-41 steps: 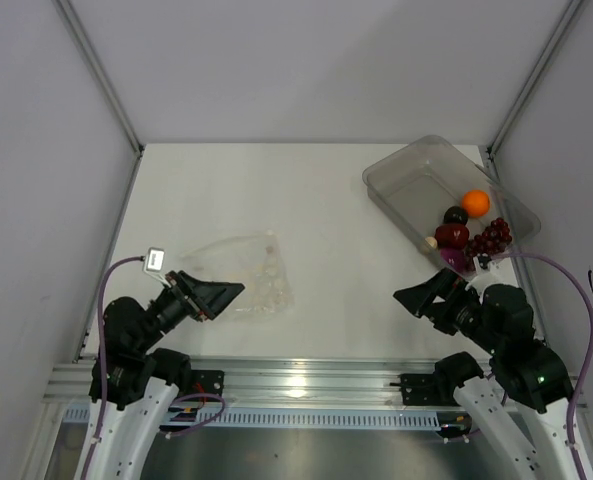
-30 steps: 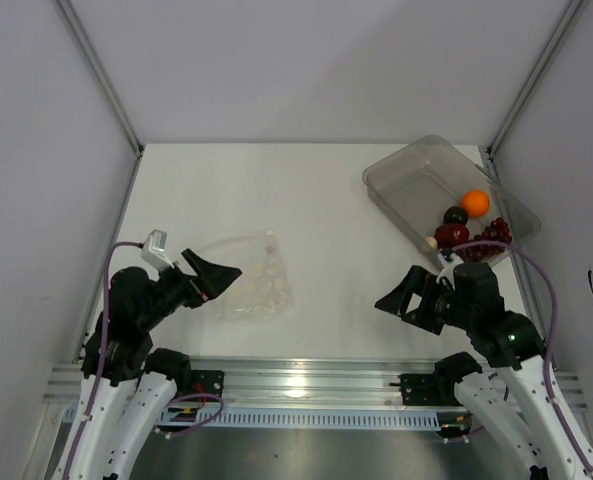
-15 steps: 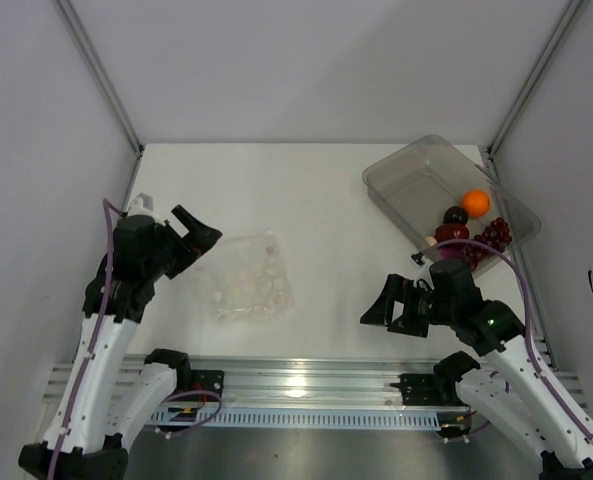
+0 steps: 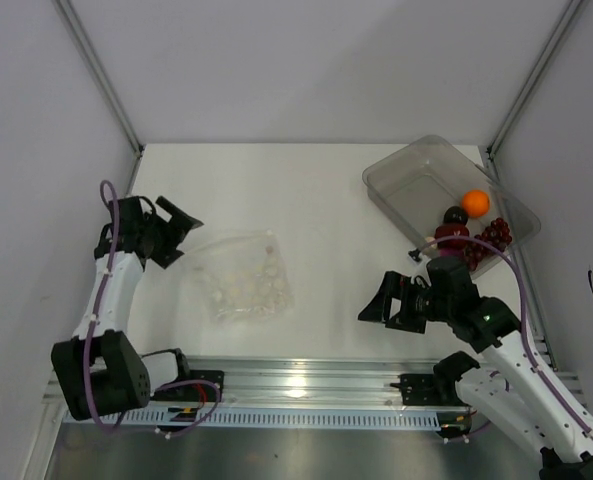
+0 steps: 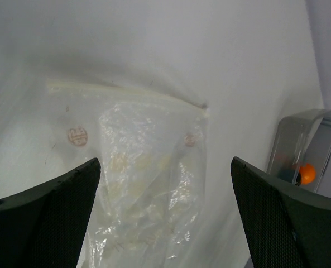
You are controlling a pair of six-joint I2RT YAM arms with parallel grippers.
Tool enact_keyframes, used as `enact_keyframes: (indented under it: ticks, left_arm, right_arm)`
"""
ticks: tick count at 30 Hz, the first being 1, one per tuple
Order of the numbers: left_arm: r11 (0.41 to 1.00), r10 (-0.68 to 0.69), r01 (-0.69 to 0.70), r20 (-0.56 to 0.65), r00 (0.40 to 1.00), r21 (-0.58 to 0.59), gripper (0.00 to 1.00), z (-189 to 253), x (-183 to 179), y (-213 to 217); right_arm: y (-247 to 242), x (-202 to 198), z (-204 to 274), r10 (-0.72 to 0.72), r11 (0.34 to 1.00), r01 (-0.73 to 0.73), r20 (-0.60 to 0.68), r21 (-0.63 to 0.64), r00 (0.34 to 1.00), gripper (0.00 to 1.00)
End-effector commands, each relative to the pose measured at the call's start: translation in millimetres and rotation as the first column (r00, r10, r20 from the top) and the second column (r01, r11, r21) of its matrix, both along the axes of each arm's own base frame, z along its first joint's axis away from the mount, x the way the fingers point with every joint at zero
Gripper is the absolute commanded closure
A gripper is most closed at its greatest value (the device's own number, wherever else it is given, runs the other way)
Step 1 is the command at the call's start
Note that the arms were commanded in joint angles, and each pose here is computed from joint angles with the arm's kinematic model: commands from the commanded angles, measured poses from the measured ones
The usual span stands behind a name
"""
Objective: Place the food in the zip-top bag and seal the zipper
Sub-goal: Pick up the zipper food storage bag at the center of the board.
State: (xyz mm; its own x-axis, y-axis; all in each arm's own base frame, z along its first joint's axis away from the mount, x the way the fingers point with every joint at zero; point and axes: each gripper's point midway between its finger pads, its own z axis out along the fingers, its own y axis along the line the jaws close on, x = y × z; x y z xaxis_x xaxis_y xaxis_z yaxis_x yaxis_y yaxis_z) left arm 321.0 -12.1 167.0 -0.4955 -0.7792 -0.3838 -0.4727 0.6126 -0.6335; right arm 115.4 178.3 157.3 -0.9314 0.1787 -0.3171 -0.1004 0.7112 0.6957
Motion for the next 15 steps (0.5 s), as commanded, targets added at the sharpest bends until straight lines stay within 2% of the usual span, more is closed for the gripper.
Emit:
enact_keyframes:
  ticks: [1, 5, 15]
  left_arm:
    - [0.99, -0.006, -0.005, -0.078, 0.997, -0.14, 0.01, -36.4, -4.7, -13.8]
    - [0.988, 0.053, -0.075, -0.16, 0.986, -0.138, 0.01, -62.8, -8.9, -7.8]
    - [0.975, 0.215, -0.222, -0.204, 0.955, -0.012, 0.0, -74.7, -15.7, 29.3]
  right_arm:
    - [-0.9, 4.2, 19.8, -0.021, 1.0, 0.02, 0.056, 0.019, 0.998, 0.0]
    - [-5.3, 3.5, 24.9, -0.051, 0.999, 0.05, 0.061, 0.016, 0.997, 0.01]
    - [-9.8, 0.6, 26.1, -0.083, 0.996, 0.082, 0.06, 0.019, 0.995, 0.01]
